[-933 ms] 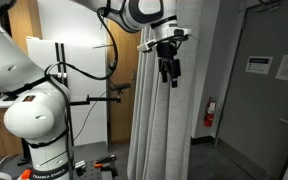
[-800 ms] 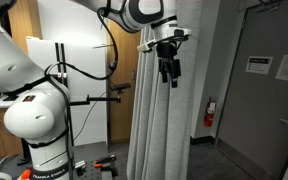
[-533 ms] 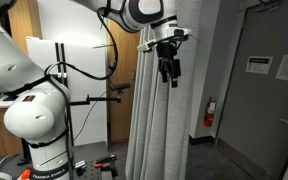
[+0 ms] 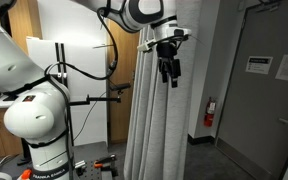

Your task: Close the curtain

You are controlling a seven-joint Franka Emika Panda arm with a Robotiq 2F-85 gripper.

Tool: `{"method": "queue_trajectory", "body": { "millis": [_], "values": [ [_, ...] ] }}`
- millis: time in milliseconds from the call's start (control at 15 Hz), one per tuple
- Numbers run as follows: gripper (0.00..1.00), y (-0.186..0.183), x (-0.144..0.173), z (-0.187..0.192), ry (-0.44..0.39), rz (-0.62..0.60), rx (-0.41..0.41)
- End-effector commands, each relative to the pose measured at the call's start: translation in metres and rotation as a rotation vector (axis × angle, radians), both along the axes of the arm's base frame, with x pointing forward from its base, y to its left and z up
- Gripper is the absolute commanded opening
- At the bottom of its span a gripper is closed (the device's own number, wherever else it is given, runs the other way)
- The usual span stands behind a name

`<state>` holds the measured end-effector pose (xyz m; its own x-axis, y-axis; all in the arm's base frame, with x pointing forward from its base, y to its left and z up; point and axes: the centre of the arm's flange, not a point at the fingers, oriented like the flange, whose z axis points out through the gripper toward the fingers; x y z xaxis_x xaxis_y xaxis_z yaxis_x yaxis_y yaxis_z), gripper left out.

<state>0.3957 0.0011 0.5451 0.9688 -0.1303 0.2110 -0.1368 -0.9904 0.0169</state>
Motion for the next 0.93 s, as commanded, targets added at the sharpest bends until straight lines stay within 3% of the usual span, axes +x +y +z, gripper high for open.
{"method": "queue_trajectory", "body": {
  "millis": [0, 867],
  "values": [
    [1.00, 0.0000, 0.0000, 0.0000, 0.000, 0.000, 0.000],
    [1.00, 0.0025, 0.0002, -0.0065, 0.007, 0.016, 0.010]
  ]
}}
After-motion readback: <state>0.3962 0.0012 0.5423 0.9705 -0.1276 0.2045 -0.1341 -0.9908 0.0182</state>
